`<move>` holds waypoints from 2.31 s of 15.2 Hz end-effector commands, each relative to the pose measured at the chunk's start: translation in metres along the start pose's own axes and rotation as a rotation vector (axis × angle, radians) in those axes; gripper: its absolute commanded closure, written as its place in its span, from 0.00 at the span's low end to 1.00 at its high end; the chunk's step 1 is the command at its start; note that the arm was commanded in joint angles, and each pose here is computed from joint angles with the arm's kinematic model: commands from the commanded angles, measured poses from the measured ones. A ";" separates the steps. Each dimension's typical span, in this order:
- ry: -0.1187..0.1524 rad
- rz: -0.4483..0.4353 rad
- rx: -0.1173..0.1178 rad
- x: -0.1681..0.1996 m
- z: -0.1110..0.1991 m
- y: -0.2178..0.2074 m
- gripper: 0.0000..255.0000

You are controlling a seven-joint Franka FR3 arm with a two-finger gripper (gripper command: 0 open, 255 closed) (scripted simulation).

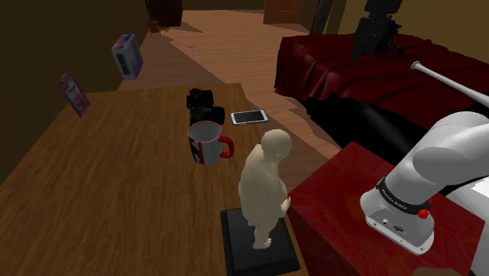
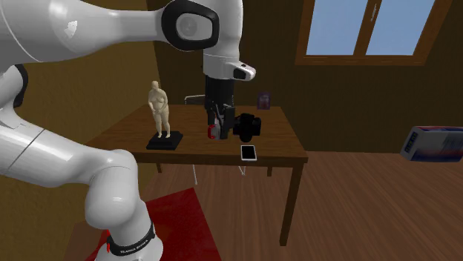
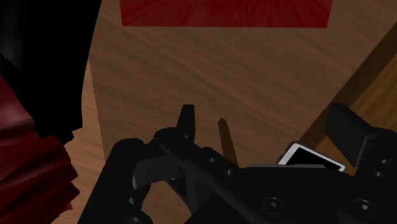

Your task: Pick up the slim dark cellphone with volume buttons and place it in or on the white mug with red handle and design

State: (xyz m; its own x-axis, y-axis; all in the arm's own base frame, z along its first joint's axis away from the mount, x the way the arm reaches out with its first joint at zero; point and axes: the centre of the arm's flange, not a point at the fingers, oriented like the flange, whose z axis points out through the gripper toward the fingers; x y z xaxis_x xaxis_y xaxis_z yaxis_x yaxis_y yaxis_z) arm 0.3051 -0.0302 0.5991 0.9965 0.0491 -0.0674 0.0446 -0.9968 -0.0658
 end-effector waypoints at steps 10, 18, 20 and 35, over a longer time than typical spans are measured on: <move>0.070 0.055 0.456 0.048 0.117 0.080 0.00; 0.131 0.103 0.862 0.096 0.239 0.104 0.00; 0.147 0.116 0.963 0.109 0.270 0.103 0.00; 0.214 0.168 1.402 0.179 0.399 0.034 0.00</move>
State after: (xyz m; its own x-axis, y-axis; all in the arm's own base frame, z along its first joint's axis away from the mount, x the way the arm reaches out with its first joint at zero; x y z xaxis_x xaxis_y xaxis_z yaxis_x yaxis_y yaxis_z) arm 0.4559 -0.0345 0.1888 0.9800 -0.1965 -0.0329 -0.0533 -0.0996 -0.9936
